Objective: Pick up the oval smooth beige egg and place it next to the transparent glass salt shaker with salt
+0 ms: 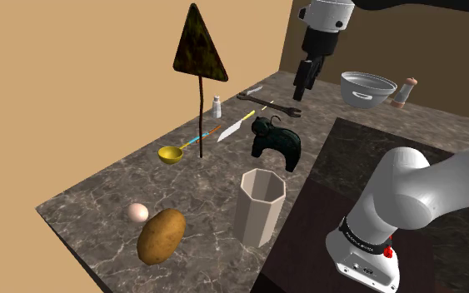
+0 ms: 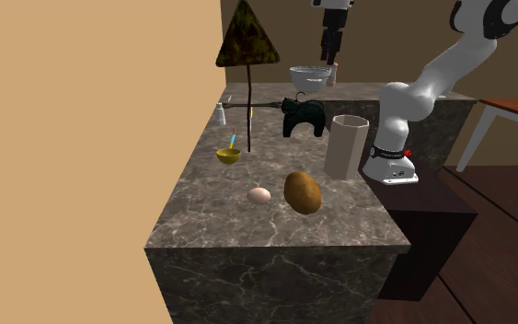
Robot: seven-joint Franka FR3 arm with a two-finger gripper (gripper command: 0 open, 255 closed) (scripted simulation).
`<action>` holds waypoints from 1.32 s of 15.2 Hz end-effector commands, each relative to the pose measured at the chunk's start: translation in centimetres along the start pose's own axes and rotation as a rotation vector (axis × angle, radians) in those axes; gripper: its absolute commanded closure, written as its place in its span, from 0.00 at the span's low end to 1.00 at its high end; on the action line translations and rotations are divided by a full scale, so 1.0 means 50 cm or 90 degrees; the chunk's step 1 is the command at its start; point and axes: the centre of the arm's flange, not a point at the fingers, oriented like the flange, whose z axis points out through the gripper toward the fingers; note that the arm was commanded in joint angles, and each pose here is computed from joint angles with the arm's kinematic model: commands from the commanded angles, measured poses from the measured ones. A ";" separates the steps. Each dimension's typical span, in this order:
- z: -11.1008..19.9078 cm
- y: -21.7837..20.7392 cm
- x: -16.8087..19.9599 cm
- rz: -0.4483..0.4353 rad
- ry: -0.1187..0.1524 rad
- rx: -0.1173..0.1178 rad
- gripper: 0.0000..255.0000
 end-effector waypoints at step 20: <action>0.222 -0.387 0.226 0.060 -0.034 0.021 0.00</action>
